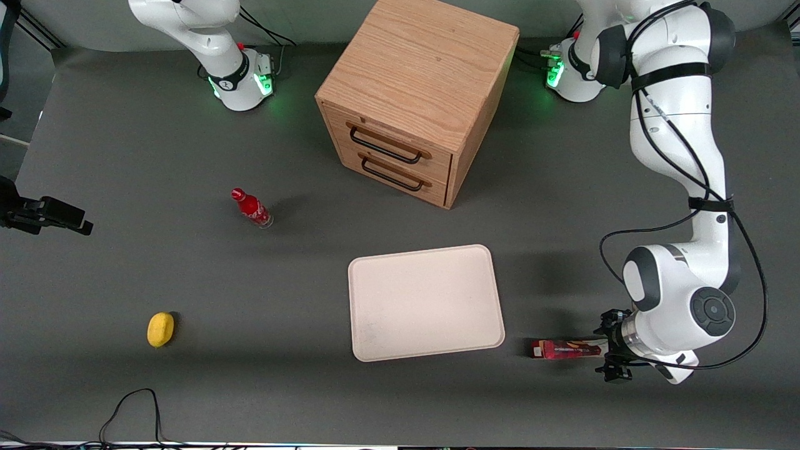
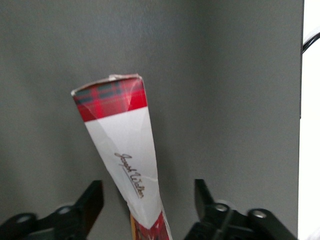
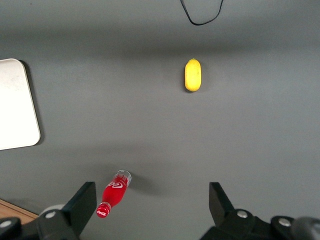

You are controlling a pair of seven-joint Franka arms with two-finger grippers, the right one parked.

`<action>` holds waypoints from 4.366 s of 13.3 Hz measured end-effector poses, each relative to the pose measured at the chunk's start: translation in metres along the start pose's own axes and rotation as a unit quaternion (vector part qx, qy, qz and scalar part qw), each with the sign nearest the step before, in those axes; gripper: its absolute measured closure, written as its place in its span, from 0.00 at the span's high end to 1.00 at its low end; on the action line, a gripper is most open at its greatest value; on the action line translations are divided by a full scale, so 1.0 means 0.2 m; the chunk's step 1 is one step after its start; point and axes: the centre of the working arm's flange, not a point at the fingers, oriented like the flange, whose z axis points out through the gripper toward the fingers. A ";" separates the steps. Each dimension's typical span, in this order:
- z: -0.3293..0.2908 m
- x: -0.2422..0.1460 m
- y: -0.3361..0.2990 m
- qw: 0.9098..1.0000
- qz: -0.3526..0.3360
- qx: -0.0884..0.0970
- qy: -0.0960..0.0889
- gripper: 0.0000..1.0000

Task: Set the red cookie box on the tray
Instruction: 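Close the left gripper on the tartan end of the cookie box, then lift the cookie box with the left gripper and swing it toward the tray, then lower the held cookie box onto the white tray, then open the left gripper and raise it away from the tray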

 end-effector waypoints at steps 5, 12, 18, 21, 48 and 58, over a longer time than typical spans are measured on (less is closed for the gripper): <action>0.03 0.01 -0.01 1.000 -0.006 -0.009 -0.005 0.16; -0.55 -0.08 0.03 0.980 0.193 0.020 -0.039 0.03; -1.40 -0.20 -0.11 0.878 0.473 0.034 -0.064 0.03; -1.49 -0.58 -0.13 0.837 0.541 0.037 -0.072 0.03; -0.07 -1.44 -0.26 0.771 0.630 0.092 0.014 0.68; -1.42 -0.61 -0.41 0.780 0.616 0.091 0.060 1.00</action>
